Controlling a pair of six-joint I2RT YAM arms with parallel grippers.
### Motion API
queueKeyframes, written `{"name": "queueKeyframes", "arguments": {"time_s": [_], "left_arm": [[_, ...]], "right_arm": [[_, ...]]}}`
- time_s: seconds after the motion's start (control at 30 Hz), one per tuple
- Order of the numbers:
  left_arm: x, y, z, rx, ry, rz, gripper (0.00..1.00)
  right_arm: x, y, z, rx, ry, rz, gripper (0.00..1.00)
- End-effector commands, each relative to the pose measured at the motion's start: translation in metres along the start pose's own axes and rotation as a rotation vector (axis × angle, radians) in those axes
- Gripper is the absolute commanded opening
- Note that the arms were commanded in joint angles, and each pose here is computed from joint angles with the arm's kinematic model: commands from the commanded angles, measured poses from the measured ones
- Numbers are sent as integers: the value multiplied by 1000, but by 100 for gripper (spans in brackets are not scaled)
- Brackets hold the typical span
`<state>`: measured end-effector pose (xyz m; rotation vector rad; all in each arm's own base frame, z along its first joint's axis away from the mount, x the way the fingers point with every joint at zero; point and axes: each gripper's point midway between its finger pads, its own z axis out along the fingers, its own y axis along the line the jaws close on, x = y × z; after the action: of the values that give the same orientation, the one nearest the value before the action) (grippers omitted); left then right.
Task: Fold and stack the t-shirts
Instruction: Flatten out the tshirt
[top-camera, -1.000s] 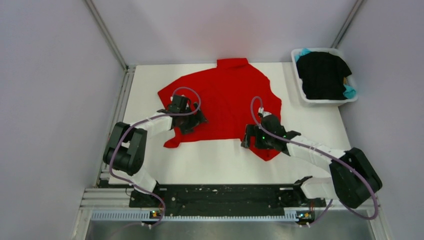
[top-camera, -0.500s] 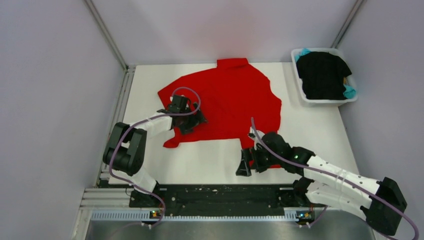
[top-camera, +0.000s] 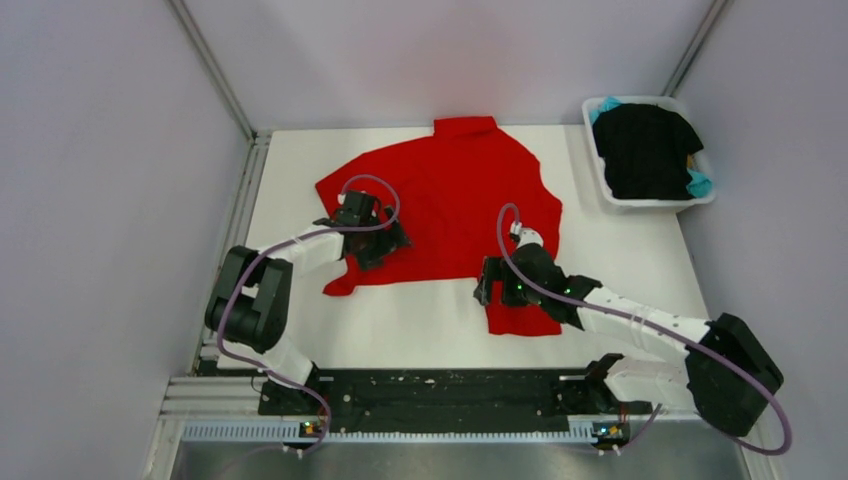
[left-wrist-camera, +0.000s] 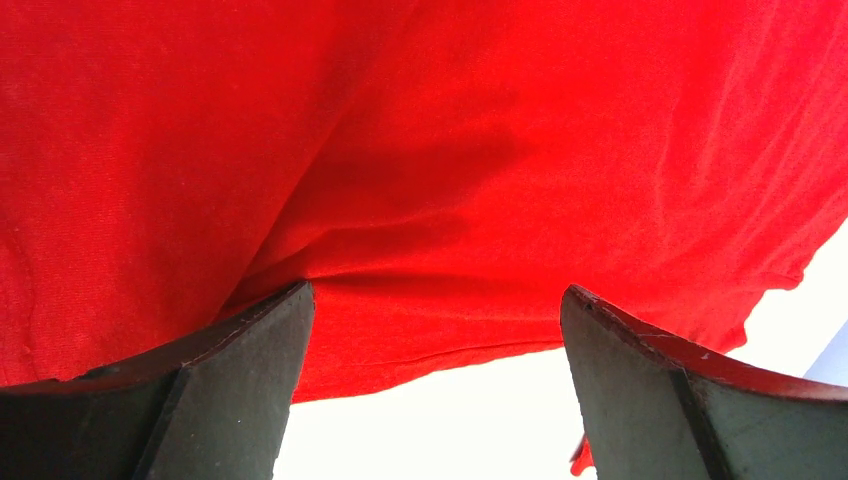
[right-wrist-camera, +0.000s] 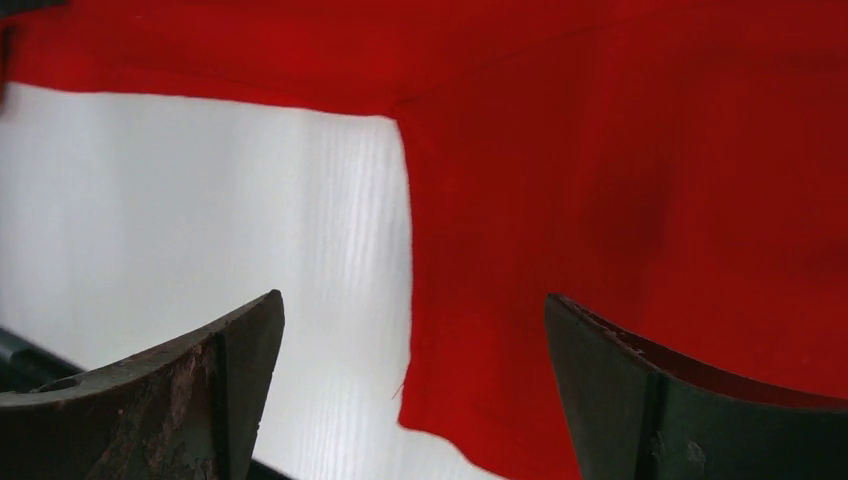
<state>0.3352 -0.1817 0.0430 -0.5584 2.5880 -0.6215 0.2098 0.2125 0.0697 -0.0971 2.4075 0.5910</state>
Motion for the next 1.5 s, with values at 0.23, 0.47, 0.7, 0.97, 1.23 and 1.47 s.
{"name": "queueKeyframes", "arguments": {"time_s": [0.23,0.47,0.7,0.97,1.23,1.47], "left_arm": [[-17,70,-24,-225,-56,-75,99],[-66,81,-34,-249,-133,-132,99],[-134,91,-32,-343,-199,-183,99],[-173,70,-23,-304,-178,-212,99],[-133,10,-36,-51,-156,-97,99],[-76,-8,-23,19,-86,-3,99]], "right_arm": [[67,-53,4,151,151,135,97],[99,-61,-37,117,188,245,95],[107,-68,-61,136,186,312,94],[57,-34,-66,-47,17,224,96],[-52,-15,-77,12,-299,87,99],[-97,-9,-23,127,-319,82,99]]}}
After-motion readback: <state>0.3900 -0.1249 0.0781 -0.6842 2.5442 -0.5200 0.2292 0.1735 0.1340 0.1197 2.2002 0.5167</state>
